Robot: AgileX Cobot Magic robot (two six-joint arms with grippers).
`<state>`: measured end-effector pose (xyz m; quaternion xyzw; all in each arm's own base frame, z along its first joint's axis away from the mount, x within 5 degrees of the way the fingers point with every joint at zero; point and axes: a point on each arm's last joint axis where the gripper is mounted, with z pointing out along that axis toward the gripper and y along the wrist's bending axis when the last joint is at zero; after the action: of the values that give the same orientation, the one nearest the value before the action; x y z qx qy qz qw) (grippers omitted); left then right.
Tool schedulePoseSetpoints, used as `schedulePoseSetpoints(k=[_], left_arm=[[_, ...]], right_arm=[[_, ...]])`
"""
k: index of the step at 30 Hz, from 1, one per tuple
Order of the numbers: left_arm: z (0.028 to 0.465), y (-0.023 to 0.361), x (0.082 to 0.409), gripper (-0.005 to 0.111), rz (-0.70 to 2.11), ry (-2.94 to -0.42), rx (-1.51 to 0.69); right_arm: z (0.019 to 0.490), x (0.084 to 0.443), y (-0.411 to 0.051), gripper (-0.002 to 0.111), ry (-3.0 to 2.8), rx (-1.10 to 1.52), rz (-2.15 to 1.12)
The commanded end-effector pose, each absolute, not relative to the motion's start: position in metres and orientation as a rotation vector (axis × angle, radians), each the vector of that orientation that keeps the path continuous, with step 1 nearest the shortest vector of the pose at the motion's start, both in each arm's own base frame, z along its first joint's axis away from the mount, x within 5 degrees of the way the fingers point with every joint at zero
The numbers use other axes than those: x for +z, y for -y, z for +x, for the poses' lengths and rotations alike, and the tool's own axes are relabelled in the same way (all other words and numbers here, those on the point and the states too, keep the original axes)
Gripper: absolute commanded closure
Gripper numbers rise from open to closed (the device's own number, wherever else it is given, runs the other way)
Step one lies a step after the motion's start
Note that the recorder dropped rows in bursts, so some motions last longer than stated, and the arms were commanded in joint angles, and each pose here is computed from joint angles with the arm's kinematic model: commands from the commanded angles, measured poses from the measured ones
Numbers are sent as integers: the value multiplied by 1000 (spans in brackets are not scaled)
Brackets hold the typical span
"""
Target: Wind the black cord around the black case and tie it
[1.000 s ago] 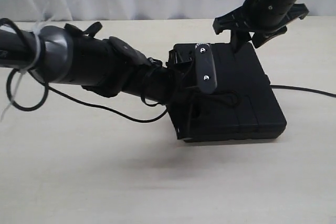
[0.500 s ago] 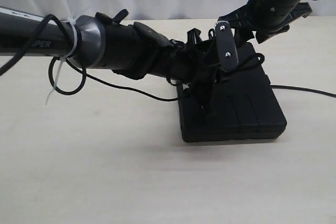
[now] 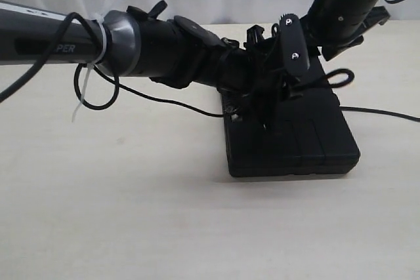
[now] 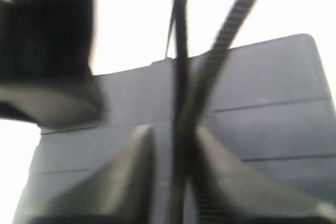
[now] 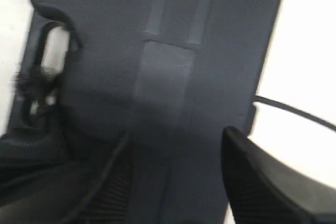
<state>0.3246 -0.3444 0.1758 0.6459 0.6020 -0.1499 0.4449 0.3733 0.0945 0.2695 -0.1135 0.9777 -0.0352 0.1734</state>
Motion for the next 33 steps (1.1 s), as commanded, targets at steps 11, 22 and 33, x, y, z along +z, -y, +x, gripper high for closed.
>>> schedulePoseSetpoints(k=[11,22,33], left_arm=[[344,334,178,48,1532,-1511,-53],[321,309,213,48,1379,-1613,-121],[302,269,177,48,1387,-1756,71]], right_arm=[[378,280,-73,60,-2716,-223,-148],[364,298,-77,60,-2715,-109,-192],[335,294,-77,77,-2738,-6,-222]])
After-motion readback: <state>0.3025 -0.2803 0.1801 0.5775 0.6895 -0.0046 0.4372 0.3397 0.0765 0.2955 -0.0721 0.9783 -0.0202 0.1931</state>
